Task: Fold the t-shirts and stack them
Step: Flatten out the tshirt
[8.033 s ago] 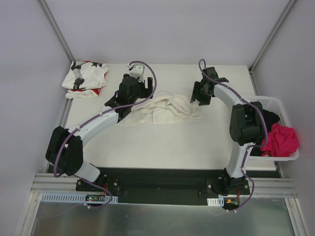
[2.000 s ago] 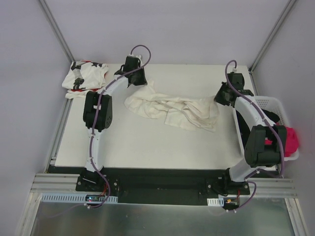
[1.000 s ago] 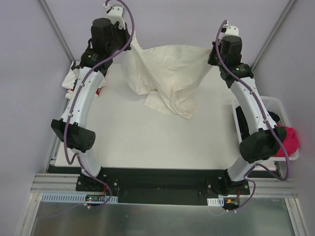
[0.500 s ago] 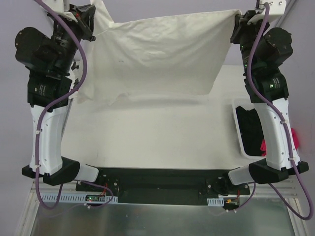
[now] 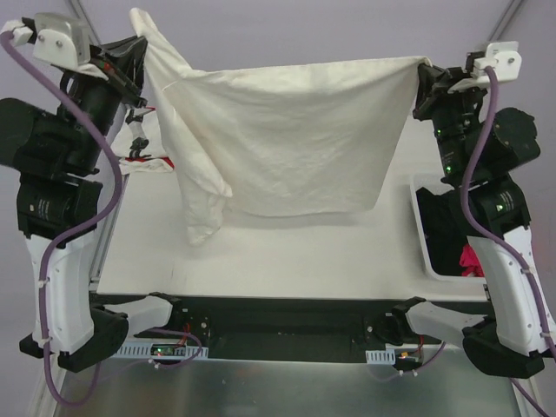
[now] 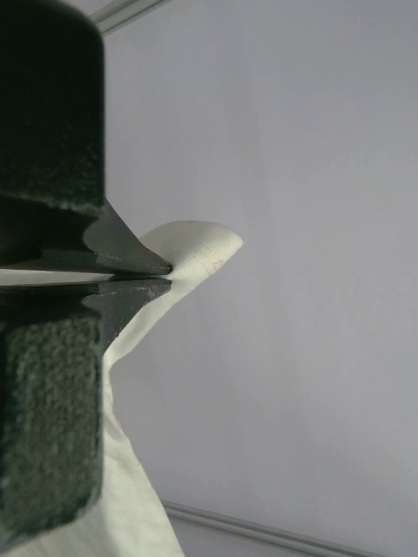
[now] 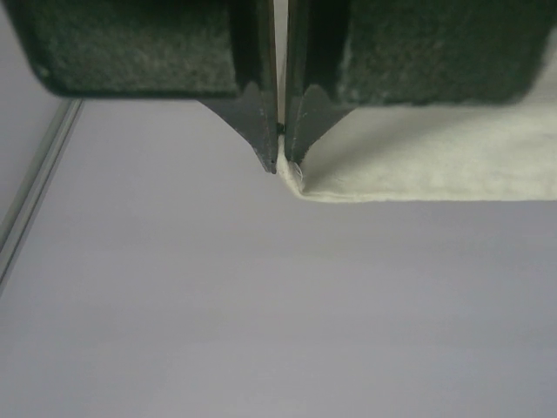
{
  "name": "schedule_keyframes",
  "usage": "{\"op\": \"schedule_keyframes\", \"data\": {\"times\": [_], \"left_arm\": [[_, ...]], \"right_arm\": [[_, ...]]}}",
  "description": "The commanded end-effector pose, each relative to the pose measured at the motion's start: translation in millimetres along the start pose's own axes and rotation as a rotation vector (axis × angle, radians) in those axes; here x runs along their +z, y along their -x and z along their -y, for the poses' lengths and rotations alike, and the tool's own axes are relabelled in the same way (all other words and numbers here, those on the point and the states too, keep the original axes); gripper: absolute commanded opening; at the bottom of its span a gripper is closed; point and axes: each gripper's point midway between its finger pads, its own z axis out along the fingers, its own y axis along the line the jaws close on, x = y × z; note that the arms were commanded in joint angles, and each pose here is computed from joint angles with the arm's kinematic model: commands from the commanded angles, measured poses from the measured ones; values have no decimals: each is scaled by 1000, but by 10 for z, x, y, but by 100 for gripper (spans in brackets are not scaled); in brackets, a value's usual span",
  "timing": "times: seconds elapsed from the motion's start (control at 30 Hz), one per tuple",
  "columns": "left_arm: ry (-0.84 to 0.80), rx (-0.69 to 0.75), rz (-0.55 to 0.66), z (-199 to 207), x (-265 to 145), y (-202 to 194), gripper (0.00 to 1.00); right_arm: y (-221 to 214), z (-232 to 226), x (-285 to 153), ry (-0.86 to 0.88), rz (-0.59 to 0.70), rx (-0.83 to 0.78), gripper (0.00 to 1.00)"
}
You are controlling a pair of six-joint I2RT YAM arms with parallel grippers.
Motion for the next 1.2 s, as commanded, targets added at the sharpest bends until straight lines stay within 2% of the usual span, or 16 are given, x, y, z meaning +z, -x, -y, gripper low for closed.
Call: {"op": "schedule_keyframes", "data": {"times": [0.0, 0.2, 0.43, 0.7, 1.03, 1.17], "left_arm": [[-1, 12, 150, 18, -249, 441, 0], [25, -8, 77, -26, 12, -16, 0], [46, -38, -81, -50, 445, -952, 0], [52, -96, -209, 6, 543, -1925, 0], [-52, -314, -416, 385, 713, -3114, 0], [-80, -396, -474, 599, 680, -3454, 0]], "right_arm": [[420, 121, -167, -32, 137, 40, 1], [101, 37, 90, -45, 64, 22, 1], [-313, -98, 396, -47, -19, 25, 1], [-618, -175, 534, -48, -65, 29, 1], [-803, -208, 689, -62, -100, 17, 1], [-813, -206, 719, -65, -102, -1, 1]]}}
